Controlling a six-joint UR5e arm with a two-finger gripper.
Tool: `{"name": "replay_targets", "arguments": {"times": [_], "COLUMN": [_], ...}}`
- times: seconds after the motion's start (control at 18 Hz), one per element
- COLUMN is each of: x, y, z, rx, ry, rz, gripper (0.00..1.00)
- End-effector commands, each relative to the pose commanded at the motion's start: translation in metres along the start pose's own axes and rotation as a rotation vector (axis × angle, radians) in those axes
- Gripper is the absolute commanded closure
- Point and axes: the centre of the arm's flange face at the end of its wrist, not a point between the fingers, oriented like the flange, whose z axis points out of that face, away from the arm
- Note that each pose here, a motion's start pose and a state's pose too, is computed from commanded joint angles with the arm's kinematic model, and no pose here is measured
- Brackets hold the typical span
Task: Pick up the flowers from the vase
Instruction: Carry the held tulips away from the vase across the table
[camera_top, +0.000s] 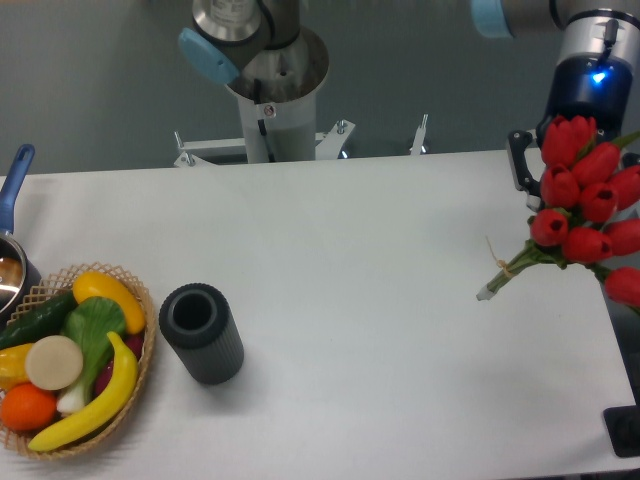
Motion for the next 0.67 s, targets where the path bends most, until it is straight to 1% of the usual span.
{"name": "replay_targets", "arguments": {"times": [0.44, 0.67], "x": [-0.016, -0.016], "y": [0.015, 0.015], "z": [-0.018, -0.018], "rx": [-0.001, 0.010], "ry": [-0.031, -0.025], "rz": [-0.021, -0.026], "gripper": [0.61, 0.61]}}
